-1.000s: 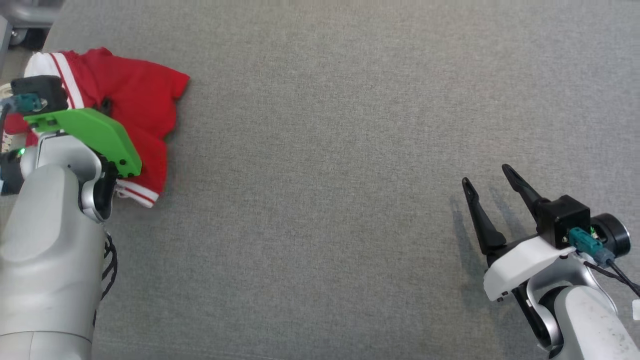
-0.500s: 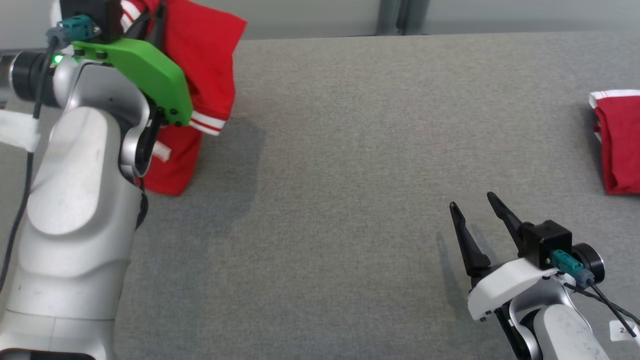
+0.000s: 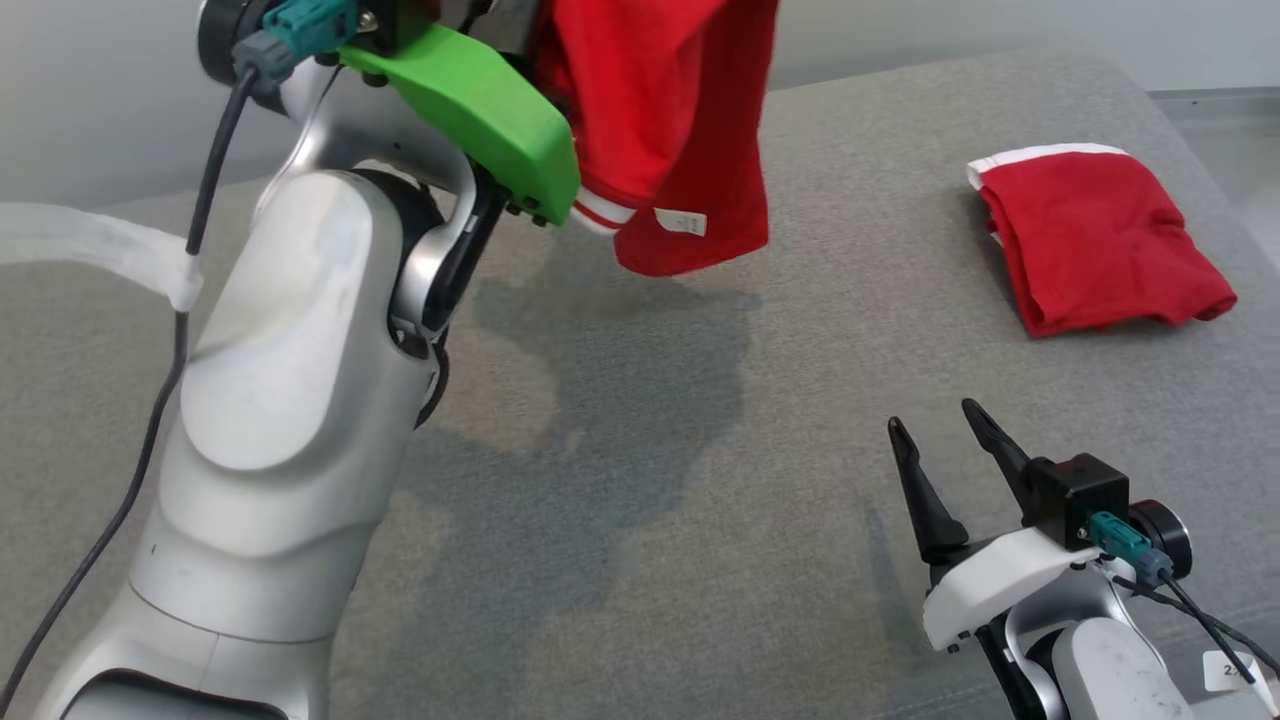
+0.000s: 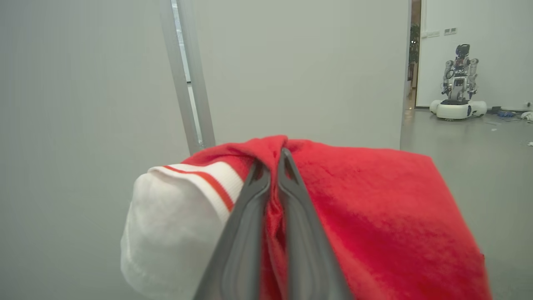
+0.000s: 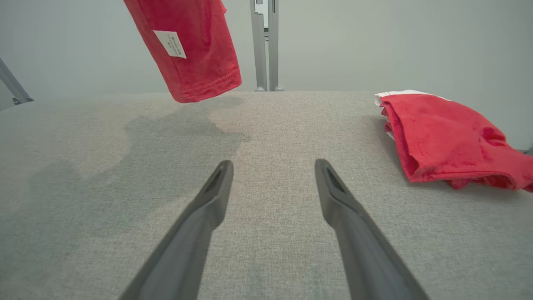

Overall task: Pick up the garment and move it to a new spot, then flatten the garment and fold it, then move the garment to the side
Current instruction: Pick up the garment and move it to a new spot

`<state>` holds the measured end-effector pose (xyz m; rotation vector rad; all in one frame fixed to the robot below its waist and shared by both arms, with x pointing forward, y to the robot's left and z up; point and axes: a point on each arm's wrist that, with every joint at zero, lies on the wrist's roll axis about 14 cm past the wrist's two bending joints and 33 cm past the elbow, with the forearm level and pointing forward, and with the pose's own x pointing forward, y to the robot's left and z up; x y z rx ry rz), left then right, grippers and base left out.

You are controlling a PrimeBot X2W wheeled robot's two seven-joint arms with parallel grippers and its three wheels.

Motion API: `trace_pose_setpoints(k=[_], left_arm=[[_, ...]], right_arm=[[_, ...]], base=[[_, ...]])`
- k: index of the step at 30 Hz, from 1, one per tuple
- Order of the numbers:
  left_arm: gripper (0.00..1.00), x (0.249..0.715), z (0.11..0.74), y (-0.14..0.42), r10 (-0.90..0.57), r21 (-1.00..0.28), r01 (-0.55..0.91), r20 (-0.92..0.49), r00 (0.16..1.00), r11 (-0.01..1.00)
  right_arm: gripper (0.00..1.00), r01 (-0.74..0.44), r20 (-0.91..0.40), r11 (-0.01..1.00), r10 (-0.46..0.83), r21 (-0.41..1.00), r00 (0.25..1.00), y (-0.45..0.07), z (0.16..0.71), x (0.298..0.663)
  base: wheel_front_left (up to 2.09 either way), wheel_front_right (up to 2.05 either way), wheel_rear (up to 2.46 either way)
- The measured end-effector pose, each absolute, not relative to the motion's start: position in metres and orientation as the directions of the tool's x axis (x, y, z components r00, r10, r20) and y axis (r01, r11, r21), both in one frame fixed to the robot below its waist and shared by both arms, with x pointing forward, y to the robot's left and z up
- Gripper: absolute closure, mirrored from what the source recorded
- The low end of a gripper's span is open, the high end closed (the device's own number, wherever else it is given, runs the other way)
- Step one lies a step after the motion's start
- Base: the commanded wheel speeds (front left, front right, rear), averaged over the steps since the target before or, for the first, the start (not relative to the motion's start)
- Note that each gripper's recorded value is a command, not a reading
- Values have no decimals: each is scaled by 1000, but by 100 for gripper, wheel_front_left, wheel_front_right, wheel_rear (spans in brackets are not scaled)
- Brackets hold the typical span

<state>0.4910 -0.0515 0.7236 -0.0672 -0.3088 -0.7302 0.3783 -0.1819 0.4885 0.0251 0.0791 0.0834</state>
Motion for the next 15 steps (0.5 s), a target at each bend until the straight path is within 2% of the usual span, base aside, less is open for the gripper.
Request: trace_pose_setpoints(k=[4,7,13,15], left_arm=[[100,473,729,-84,-710,48,738,325,625,673],[100,470,717,-95,-730,44,757,305,611,652],[100,487,618,-69,-694,6,694,60,718,719],[100,489,580,-48,-654,42,656,-47,755,754]], right_arm=[[0,-39,-71,999,41,28,997,-195,490,371],[0,-22,-75,999,24,27,997,-200,488,370],[0,-39,-90,999,43,35,995,-193,481,377],[0,-49,-95,998,53,40,994,-189,479,381]], base=[[0,0,0],[0,0,0],[0,0,0],[0,0,0]])
